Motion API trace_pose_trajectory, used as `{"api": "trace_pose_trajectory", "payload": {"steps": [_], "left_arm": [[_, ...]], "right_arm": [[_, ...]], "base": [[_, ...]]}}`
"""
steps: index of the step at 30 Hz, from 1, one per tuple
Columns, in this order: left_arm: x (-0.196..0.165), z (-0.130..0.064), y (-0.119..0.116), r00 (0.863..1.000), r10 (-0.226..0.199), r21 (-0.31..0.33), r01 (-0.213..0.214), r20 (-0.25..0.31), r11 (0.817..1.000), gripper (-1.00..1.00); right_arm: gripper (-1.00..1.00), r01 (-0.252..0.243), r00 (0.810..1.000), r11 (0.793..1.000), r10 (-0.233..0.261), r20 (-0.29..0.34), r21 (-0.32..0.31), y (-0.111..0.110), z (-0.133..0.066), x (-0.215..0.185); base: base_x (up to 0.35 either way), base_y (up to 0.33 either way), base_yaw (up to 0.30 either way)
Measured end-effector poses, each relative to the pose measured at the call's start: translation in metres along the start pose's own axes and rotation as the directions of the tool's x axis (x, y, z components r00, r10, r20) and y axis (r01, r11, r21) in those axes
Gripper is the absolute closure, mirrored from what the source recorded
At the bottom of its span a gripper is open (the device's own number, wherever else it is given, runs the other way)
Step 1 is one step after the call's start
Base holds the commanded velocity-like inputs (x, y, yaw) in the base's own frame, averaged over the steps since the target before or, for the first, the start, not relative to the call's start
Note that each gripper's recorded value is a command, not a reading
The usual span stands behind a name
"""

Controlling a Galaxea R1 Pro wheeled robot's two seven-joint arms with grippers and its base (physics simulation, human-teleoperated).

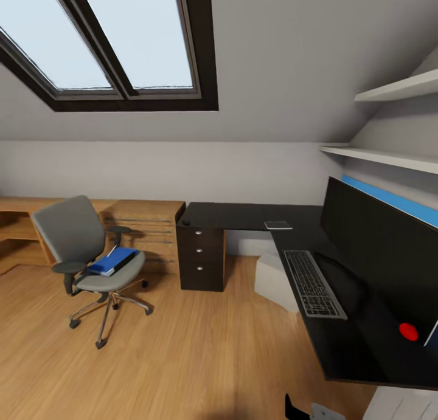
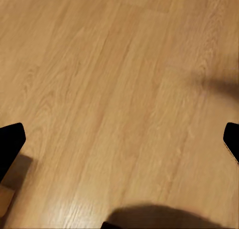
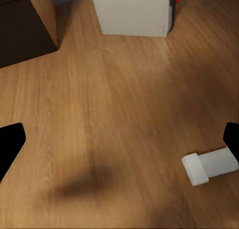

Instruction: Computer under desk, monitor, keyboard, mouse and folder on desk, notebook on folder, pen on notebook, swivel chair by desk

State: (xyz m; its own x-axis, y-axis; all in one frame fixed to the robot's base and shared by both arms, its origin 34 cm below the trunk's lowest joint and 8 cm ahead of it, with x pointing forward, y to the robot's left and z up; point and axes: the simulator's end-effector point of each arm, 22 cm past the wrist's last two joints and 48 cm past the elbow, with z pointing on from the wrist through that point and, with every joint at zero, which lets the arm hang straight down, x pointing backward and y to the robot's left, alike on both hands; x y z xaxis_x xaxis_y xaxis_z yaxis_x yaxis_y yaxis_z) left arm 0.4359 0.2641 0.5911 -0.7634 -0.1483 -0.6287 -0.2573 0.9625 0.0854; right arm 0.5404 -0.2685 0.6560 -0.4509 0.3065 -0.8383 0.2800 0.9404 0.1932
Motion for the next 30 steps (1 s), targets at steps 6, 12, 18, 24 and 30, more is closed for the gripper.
{"api": "trace_pose_trajectory", "payload": {"steps": [6, 12, 18, 24, 30], "left_arm": [[0.0001, 0.0000, 0.0000, 1.000, 0.001, 0.000, -0.001, 0.000, 1.000, -1.00], [0.0002, -0.0001, -0.0004, 1.000, 0.000, 0.001, 0.000, 0.000, 1.000, -1.00], [0.0002, 0.0000, -0.0001, 1.000, 0.000, 0.000, 0.000, 0.000, 1.000, -1.00], [0.0001, 0.0000, 0.0001, 1.000, 0.000, 0.000, 0.000, 0.000, 1.000, -1.00], [0.0001, 0.0000, 0.0001, 1.000, 0.000, 0.000, 0.000, 0.000, 1.000, -1.00]], "right_arm": [[-1.00, 0.000, 1.000, 1.000, 0.000, 0.000, -0.001, 0.0001, -0.0001, 0.0002], [-1.00, 0.001, 1.000, 1.000, -0.001, 0.001, -0.001, -0.0005, 0.0000, -0.0002], [-1.00, 0.001, 1.000, 1.000, -0.001, 0.000, 0.000, -0.0008, 0.0001, -0.0003], [-1.00, 0.000, 1.000, 1.000, 0.000, -0.001, -0.007, 0.0030, -0.0004, 0.0009], [-1.00, 0.000, 1.000, 1.000, 0.000, -0.002, -0.007, 0.0030, -0.0004, 0.0009]], "base": [[0.328, 0.000, 0.009], [0.328, 0.000, 0.001], [0.329, 0.011, 0.000], [0.330, 0.101, 0.000], [0.330, 0.115, 0.000]]}}
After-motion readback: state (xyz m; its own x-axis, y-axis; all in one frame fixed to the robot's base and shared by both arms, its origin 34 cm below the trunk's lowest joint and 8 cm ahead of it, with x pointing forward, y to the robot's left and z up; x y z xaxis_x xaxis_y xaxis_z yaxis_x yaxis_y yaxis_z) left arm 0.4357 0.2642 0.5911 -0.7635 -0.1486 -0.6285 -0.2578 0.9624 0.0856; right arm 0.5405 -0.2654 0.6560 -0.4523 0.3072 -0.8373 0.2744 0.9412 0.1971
